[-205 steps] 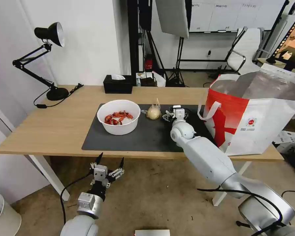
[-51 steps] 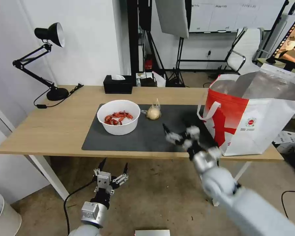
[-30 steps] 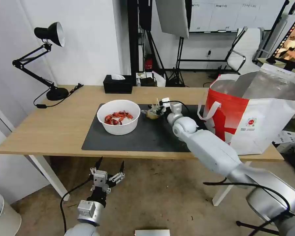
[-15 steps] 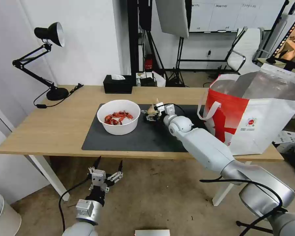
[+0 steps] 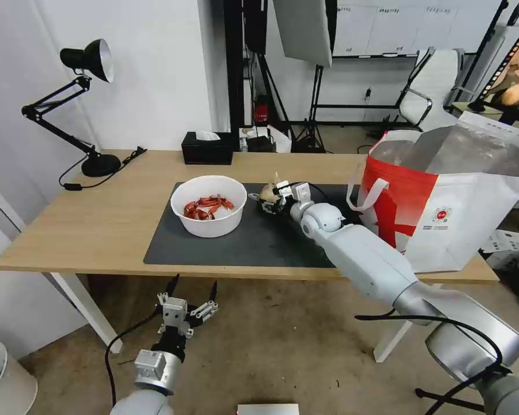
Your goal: Pick up the trash from the table and place it into the takeout bag.
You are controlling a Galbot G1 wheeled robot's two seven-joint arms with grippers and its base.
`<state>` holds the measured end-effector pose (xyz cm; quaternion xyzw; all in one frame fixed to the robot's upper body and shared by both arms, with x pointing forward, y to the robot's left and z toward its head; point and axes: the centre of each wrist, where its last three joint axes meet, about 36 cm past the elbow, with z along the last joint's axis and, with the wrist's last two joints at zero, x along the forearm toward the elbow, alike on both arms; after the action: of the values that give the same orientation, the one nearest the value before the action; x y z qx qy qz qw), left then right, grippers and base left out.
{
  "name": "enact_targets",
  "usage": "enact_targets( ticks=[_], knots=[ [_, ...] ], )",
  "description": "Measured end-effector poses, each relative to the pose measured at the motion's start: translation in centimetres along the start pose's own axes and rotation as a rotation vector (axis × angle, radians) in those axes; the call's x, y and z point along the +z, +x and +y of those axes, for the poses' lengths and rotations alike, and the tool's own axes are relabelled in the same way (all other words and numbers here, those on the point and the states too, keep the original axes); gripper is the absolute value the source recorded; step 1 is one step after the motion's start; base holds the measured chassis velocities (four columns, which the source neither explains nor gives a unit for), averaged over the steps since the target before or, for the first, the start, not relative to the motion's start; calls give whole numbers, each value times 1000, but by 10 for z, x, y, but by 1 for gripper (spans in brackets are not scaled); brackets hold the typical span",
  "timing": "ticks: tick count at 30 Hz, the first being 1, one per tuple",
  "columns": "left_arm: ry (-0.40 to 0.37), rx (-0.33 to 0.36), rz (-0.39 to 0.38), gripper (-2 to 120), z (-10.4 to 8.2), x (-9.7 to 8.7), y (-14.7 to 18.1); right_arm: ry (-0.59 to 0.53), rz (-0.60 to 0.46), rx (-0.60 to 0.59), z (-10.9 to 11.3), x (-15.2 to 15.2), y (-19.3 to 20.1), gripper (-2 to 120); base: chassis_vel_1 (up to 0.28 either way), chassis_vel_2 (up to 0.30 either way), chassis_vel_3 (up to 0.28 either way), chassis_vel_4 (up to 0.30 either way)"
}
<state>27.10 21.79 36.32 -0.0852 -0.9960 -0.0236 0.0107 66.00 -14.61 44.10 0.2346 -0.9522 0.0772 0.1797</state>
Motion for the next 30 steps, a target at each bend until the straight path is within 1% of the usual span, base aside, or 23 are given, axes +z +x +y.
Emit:
enact_targets(
  ticks=[1, 2, 3, 4, 7, 8, 10, 11, 12, 13, 15, 16, 18, 19, 20, 23, 24, 25, 27, 28, 30],
  knots=[
    [0, 0, 1, 100, 0, 0, 0, 0, -21, 0, 2, 1, 4, 41, 0, 0, 0, 0],
    [0, 0, 0, 100, 0, 0, 1, -1, -41, 5, 3, 2, 8, 38, 0, 0, 0, 0],
    [0, 0, 0, 100, 0, 0, 1, -1, -41, 5, 3, 2, 8, 38, 0, 0, 0, 0],
    [-1, 1, -2, 100, 0, -1, 1, -1, -64, 12, 5, 3, 14, 32, 0, 0, 0, 0],
    [-1, 1, -8, 100, 0, -4, 1, 10, -159, 69, 15, 1, 45, 19, 0, 0, 0, 0],
    [-1, 1, -8, 100, 0, -4, 1, 10, -159, 69, 15, 1, 45, 19, 0, 0, 0, 0],
    [0, -1, -10, 100, -1, -5, 3, 28, -224, 100, 20, -6, 70, 13, 0, 0, 0, 0],
    [1, -2, -12, 100, -1, -6, 4, 48, -277, 132, 22, -13, 94, 10, 0, 0, 0, 0],
    [1, -2, -12, 100, -1, -6, 4, 48, -277, 132, 22, -13, 94, 10, 0, 0, 0, 0],
    [1, -2, -14, 100, -2, -6, 6, 72, -319, 159, 22, -19, 115, 8, 0, 0, 0, 0],
    [1, 0, -19, 100, -3, -6, 6, 116, -399, 225, 23, -32, 154, 7, 0, 0, 0, 0],
    [1, 0, -19, 100, -3, -6, 6, 116, -399, 225, 23, -32, 154, 7, 0, 0, 0, 0],
    [3, 1, -20, 100, -4, -6, 6, 148, -448, 308, 23, -45, 185, 7, 0, 0, 0, 0],
    [5, 3, -21, 100, -6, -7, 7, 160, -469, 378, 21, -54, 204, 7, 0, 0, 0, 0],
    [5, 3, -21, 100, -6, -7, 7, 160, -469, 378, 21, -54, 204, 7, 0, 0, 0, 0],
    [7, 7, -20, 100, -11, -7, 9, 172, -495, 537, 10, -72, 238, 7, 0, 0, 0, 0],
    [7, 7, -20, 100, -11, -7, 9, 172, -495, 537, 10, -72, 238, 7, 0, 0, 0, 0],
    [6, 8, -20, 100, -11, -7, 10, 176, -500, 567, 4, -77, 246, 7, 0, 0, 0, 0],
    [4, 11, -16, 100, -12, -7, 11, 151, -474, 626, -10, -86, 264, 7, 0, 0, 0, 0],
    [4, 11, -16, 100, -12, -7, 11, 151, -474, 626, -10, -86, 264, 7, 0, 0, 0, 0],
    [1, 17, -15, 100, -12, -6, 12, 114, -433, 694, -21, -89, 272, 7, 0, 0, 0, 0]
  ],
)
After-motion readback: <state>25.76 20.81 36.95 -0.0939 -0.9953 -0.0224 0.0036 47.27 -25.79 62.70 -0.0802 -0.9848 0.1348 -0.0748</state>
